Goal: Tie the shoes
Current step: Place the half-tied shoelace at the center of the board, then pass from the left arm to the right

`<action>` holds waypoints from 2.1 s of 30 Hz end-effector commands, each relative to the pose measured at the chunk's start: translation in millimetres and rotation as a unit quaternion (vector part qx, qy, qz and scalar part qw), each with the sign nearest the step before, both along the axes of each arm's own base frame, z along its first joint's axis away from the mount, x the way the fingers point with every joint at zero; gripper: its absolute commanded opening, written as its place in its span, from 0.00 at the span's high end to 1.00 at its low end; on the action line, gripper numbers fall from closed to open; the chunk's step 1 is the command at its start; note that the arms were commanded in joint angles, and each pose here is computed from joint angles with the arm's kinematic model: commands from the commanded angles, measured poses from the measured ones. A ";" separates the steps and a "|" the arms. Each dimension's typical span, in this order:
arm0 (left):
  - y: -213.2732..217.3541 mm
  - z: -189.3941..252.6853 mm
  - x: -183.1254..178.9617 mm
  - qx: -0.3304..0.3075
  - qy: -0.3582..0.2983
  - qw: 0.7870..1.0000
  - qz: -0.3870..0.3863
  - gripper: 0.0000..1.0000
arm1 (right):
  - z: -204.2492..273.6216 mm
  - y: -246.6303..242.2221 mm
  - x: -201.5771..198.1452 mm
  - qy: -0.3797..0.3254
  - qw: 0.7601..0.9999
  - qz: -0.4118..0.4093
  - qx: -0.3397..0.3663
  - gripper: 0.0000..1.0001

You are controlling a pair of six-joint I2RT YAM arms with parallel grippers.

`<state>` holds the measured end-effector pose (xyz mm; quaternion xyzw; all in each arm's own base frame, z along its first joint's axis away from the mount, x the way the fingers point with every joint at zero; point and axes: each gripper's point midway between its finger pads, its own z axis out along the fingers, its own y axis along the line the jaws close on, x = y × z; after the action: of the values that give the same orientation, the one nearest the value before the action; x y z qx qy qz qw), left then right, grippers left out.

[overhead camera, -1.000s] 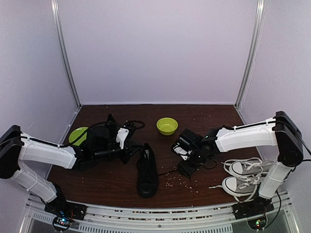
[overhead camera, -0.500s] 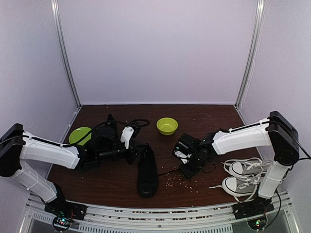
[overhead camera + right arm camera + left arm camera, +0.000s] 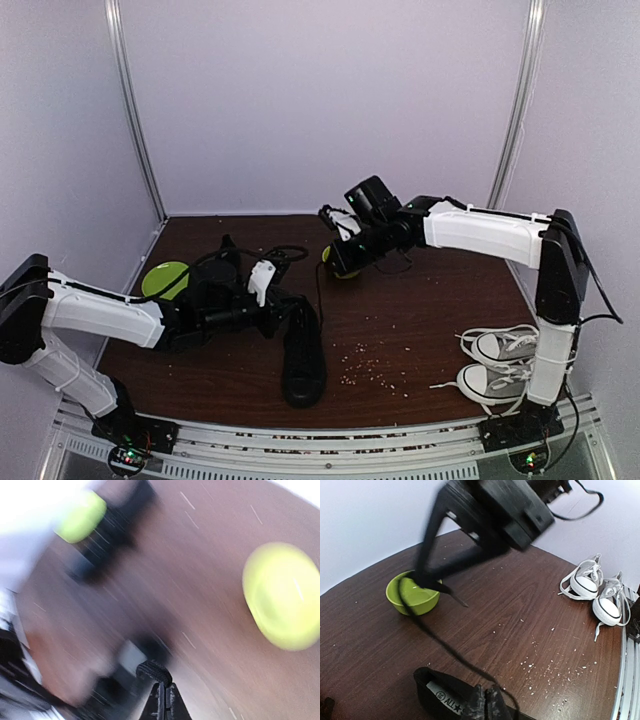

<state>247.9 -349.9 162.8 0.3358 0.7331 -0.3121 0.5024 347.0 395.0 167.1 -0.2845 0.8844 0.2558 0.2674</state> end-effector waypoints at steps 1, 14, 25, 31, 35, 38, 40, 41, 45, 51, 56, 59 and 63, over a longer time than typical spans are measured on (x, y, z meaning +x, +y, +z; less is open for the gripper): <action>-8.1 17.5 -0.7 -0.024 -0.024 0.999 -0.007 1.00 | 36.6 80.3 -11.9 0.019 0.990 0.079 0.117 1.00; -8.5 20.7 -4.0 -0.020 -0.036 0.999 -0.007 1.00 | 38.0 132.4 -37.2 0.034 0.982 0.124 0.137 0.70; -3.4 19.2 0.4 -0.020 -0.032 0.999 0.014 1.00 | 78.9 68.5 -54.0 -0.047 0.977 0.159 0.131 0.57; -2.3 17.1 3.0 -0.017 -0.028 0.999 0.022 1.00 | 40.0 26.6 -84.5 -0.140 0.971 0.125 0.150 0.57; -2.0 17.3 3.6 -0.017 -0.028 0.999 0.024 1.00 | 24.3 32.8 -106.8 -0.183 0.962 0.118 0.165 0.57; -1.8 16.8 4.3 -0.016 -0.027 0.999 0.027 1.00 | 11.1 41.7 -106.2 -0.193 0.964 0.104 0.148 0.57; -2.1 17.4 4.5 -0.017 -0.027 0.999 0.027 1.00 | 2.3 44.2 -100.6 -0.197 0.966 0.090 0.138 0.57; -1.9 17.0 4.4 -0.016 -0.027 0.999 0.026 1.00 | -2.0 45.7 -98.4 -0.195 0.967 0.085 0.137 0.57; -2.0 16.8 4.4 -0.015 -0.027 0.999 0.027 1.00 | -8.9 57.6 -96.1 -0.188 0.968 0.086 0.141 0.58; -2.2 17.0 4.6 -0.015 -0.027 0.999 0.026 1.00 | -15.0 67.8 -89.1 -0.182 0.970 0.078 0.140 0.69; -2.0 16.5 4.8 -0.014 -0.026 0.999 0.027 1.00 | -11.6 67.4 -85.1 -0.187 0.970 0.067 0.142 0.92; -1.9 16.1 5.0 -0.014 -0.026 0.999 0.028 1.00 | -12.7 66.6 -86.9 -0.186 0.970 0.072 0.140 1.00; -2.9 22.4 7.5 0.014 -0.043 0.999 0.023 0.68 | -18.3 65.3 -89.6 -0.181 0.971 0.078 0.136 1.00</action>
<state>249.4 -349.0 162.8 0.3316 0.7353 -0.2878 0.5163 254.9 457.3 139.3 -0.3610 0.7603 0.3329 0.4253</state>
